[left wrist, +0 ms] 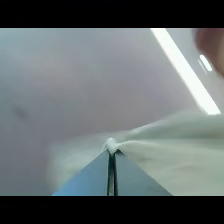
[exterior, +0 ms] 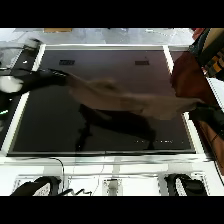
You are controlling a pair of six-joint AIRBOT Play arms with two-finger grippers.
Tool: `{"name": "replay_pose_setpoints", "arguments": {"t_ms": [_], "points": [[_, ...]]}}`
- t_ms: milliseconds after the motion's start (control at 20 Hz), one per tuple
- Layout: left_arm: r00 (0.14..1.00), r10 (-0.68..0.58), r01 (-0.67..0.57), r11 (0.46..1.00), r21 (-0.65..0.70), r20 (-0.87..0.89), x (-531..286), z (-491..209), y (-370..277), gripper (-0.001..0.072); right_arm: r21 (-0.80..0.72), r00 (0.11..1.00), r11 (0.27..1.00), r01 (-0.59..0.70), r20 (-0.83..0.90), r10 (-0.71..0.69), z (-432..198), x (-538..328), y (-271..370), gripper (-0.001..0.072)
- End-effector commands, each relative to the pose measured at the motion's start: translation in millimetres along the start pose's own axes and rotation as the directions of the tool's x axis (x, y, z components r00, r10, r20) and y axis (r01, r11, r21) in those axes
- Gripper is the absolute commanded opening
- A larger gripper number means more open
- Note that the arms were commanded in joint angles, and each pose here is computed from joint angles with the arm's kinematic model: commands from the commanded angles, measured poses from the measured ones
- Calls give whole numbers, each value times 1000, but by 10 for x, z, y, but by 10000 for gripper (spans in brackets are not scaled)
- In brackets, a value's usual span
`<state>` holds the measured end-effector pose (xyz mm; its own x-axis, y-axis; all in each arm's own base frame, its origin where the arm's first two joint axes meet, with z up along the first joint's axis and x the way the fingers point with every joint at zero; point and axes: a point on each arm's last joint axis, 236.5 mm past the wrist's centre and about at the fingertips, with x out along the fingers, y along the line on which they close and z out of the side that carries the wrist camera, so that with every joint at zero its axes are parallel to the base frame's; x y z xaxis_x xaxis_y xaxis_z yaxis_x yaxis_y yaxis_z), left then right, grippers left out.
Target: Fold the clothes and pants, and hang the long-sleeved shirts on hangers.
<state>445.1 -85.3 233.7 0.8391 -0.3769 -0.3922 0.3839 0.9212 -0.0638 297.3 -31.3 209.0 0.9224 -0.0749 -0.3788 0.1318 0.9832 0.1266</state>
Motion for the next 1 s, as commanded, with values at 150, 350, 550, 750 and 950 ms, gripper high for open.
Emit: {"name": "replay_pose_setpoints", "arguments": {"t_ms": [150, 350, 550, 750, 950], "points": [[902, 220, -267, 961, 77, 372, -1893, 926, 25, 13, -37, 992, 999, 20, 123, -16, 735, -392, 40, 16], [808, 274, -377, 921, 101, 522, -2703, 1111, -267, 13, -47, 989, 999, 2, 147, 5, 979, -961, 156, 16], [740, 272, -429, 895, 120, 615, -3183, 1167, -571, 13, -69, 939, 993, -95, 324, 113, 1402, -1783, 469, 16], [764, 280, -414, 904, 109, 582, -3020, 1099, -464, 13, -65, 941, 990, -126, 307, 140, 1460, -1716, 538, 14], [910, 247, -266, 964, 12, 335, -2000, 552, 13, 13, 24, 980, 981, -195, 46, 194, 1104, -620, 609, 15]]}}
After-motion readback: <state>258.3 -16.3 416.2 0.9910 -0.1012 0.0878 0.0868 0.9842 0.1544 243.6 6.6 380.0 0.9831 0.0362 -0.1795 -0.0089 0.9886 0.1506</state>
